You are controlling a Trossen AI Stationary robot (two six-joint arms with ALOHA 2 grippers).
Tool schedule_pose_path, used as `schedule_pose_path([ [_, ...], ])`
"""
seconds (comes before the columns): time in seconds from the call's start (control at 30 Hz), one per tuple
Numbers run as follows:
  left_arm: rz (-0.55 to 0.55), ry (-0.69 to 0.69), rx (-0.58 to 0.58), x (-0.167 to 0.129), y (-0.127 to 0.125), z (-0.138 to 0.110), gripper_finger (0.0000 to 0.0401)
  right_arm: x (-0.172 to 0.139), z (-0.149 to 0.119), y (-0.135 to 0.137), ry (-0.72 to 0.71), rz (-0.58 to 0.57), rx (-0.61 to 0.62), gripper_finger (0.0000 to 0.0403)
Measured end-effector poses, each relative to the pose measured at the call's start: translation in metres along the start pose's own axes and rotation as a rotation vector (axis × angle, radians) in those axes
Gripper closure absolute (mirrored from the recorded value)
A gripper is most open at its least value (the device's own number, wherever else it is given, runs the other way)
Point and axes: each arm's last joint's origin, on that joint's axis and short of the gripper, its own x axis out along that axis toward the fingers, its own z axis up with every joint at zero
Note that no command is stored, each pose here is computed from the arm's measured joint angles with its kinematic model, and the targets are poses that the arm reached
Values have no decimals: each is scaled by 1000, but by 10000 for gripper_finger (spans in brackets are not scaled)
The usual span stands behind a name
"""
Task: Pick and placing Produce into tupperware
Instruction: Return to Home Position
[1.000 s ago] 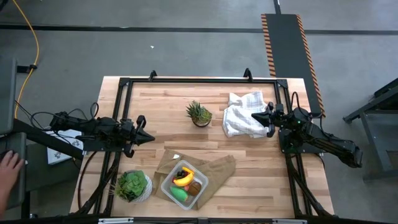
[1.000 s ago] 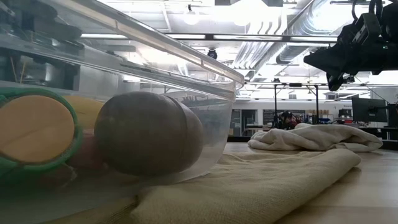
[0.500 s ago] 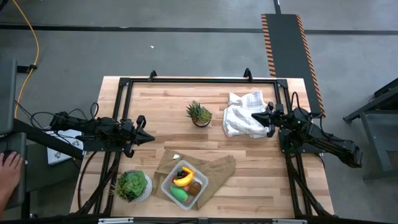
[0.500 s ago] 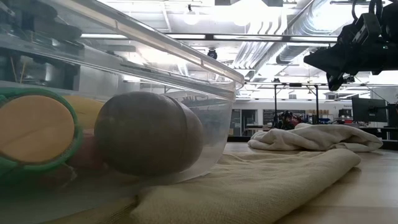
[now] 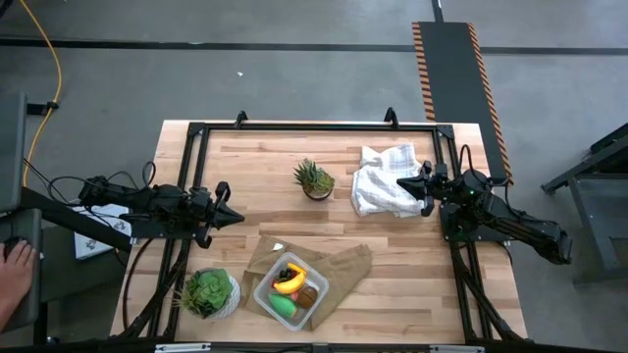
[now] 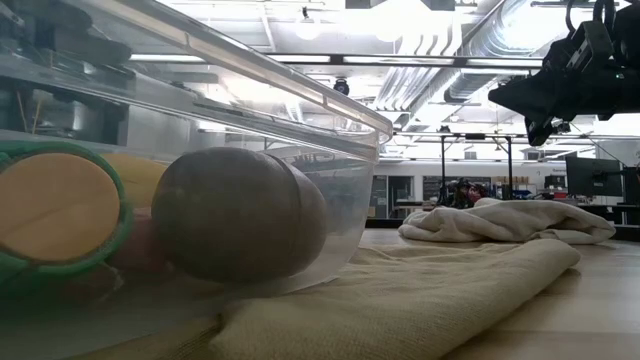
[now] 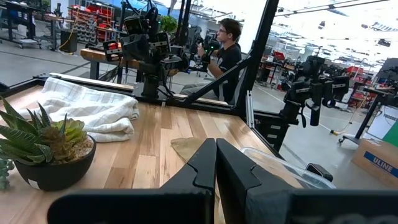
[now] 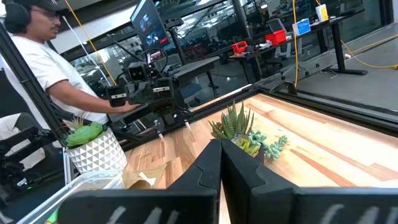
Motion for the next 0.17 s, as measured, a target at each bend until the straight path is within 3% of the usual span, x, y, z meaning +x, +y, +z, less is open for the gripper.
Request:
schedule_pose_path([
  [0.17, 0, 0, 0, 0, 0, 0, 400, 0, 0, 0, 0, 0, 0, 403],
])
